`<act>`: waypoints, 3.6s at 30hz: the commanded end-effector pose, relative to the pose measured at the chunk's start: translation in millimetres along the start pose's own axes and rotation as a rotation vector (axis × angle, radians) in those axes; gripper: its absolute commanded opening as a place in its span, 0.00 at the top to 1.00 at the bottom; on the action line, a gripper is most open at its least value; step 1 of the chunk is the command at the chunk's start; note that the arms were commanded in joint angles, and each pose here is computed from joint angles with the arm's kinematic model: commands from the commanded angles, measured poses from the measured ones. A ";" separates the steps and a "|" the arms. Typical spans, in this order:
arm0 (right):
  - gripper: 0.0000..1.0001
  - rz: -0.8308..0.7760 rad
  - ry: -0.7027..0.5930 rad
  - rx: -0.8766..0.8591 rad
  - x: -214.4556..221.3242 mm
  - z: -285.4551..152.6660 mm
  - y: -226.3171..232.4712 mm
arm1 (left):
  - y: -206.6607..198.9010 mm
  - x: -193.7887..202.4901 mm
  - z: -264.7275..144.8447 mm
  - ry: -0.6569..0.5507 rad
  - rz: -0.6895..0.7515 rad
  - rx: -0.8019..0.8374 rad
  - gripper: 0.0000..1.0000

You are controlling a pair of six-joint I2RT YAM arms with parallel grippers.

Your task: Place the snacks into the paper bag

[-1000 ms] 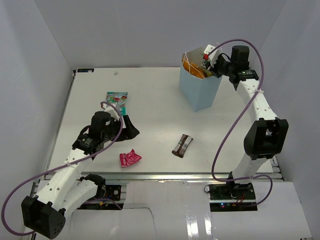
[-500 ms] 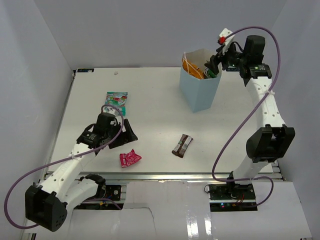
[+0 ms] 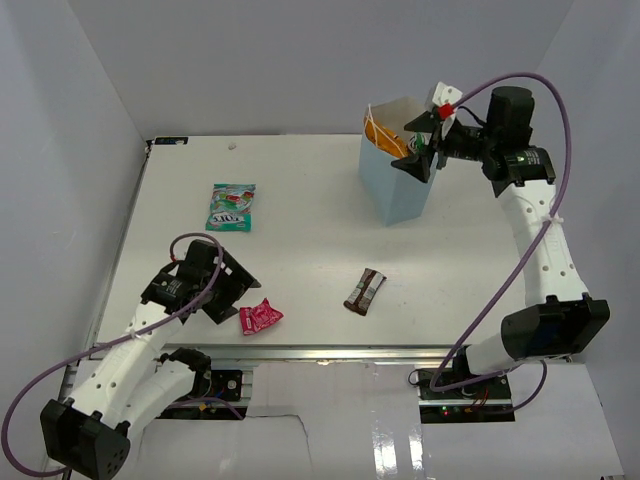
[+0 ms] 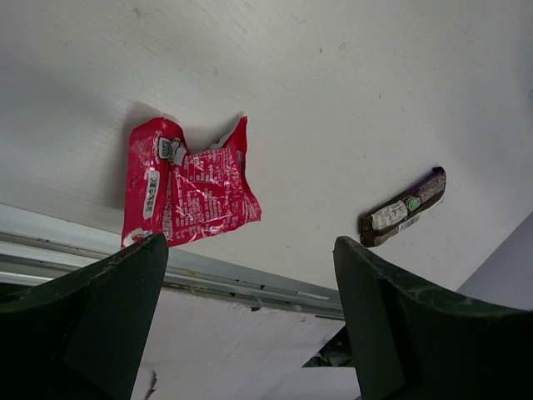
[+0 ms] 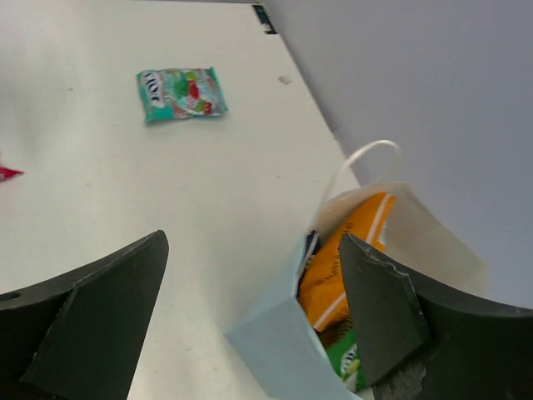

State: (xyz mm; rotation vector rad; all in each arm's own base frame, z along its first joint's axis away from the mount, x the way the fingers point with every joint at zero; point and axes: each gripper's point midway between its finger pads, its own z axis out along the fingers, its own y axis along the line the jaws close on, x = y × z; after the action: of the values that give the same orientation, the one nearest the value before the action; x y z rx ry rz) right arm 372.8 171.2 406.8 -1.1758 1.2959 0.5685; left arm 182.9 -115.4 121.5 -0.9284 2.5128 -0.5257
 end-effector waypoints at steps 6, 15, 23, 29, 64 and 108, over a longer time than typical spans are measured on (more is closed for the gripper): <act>0.12 0.103 0.068 -0.303 38.1 39.7 112.7 | 27.4 13.8 2.0 0.007 -0.314 -0.098 0.10; 0.12 0.251 0.182 -0.473 94.3 68.2 195.6 | 37.0 23.3 6.4 0.037 -0.379 -0.137 0.12; 0.12 0.318 0.216 -0.513 113.6 72.6 210.9 | 40.0 38.4 8.5 0.114 -0.395 -0.155 0.13; 0.12 0.349 0.223 -0.521 119.1 75.6 215.8 | 42.6 40.6 6.5 0.118 -0.399 -0.154 0.13; 0.13 0.368 0.236 -0.546 123.7 74.4 225.8 | 44.1 46.5 66.1 0.147 -0.333 -0.127 0.27; 0.10 -0.294 0.201 -0.203 105.9 160.4 273.9 | -108.8 26.4 25.6 0.242 -0.064 0.547 1.00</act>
State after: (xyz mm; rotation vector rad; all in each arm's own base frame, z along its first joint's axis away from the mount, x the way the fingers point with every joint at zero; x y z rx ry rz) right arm 197.9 371.6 159.8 -1.7743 1.2701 0.5313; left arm 228.5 -200.0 117.1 -0.7822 2.3806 -1.1809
